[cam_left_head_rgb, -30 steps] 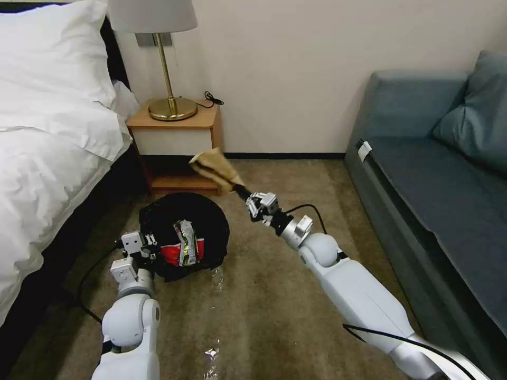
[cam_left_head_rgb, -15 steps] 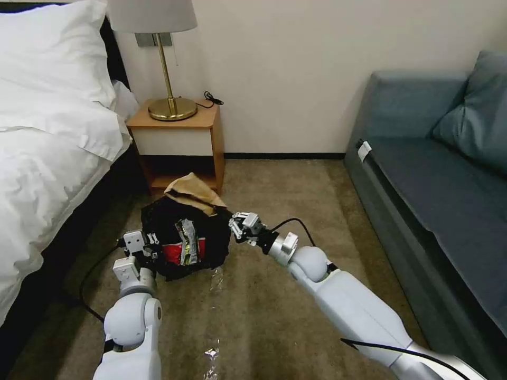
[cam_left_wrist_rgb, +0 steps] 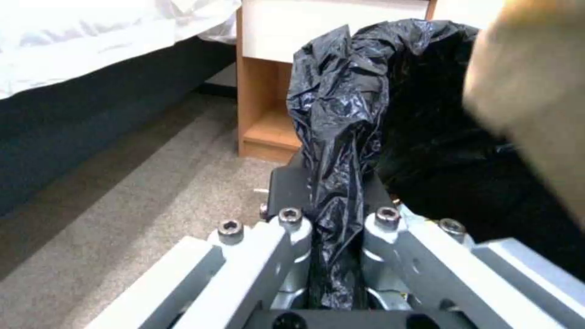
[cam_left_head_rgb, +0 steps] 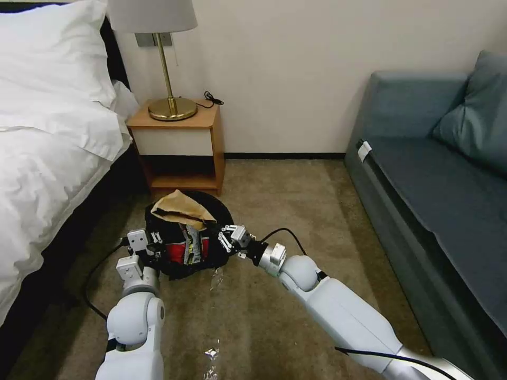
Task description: Pick up the trash bin, then pick up the garbage on the floor and place it into the trash bin.
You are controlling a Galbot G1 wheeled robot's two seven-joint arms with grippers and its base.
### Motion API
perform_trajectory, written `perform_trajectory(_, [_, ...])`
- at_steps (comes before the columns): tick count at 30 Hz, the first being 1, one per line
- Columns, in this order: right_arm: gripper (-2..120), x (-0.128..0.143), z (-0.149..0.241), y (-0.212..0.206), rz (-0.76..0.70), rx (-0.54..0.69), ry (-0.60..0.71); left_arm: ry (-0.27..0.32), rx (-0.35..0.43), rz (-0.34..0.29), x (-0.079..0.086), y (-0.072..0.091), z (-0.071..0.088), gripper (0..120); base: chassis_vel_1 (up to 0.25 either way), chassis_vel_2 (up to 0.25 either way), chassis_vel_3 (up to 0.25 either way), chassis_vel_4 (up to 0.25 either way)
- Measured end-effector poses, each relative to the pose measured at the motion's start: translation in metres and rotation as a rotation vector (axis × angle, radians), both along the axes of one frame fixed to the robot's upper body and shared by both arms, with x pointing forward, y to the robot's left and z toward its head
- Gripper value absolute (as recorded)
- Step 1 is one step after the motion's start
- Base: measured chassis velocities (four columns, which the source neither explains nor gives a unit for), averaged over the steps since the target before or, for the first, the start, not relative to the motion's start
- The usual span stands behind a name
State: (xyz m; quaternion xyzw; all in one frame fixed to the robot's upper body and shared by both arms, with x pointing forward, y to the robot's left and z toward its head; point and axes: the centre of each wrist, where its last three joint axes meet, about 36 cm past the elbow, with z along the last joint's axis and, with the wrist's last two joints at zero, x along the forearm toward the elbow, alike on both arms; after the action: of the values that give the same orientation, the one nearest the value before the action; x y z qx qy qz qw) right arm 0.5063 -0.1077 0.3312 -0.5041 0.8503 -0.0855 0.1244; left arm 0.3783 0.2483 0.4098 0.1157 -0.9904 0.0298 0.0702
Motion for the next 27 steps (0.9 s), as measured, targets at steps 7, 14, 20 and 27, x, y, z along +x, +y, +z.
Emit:
perform_trajectory(7, [26,0.003,0.003,-0.001,-0.009,-0.002,-0.010,0.002,0.001,0.001,-0.001,0.000,0.000,5,0.000,0.000,0.000,0.000])
perform_trajectory(14, [54,0.011,0.016,-0.001,-0.040,0.019,-0.030,0.006,0.001,0.005,-0.002,0.001,0.000,5,0.000,0.000,0.000,0.000])
perform_trajectory(20, [72,0.027,0.036,-0.012,-0.114,0.049,-0.052,0.011,-0.007,0.006,-0.002,0.001,-0.001,5,0.000,0.000,0.000,0.000])
perform_trajectory(27, [96,0.054,0.064,-0.069,-0.407,0.114,-0.056,0.016,-0.038,0.008,0.005,0.003,-0.005,5,0.000,0.000,0.000,0.000])
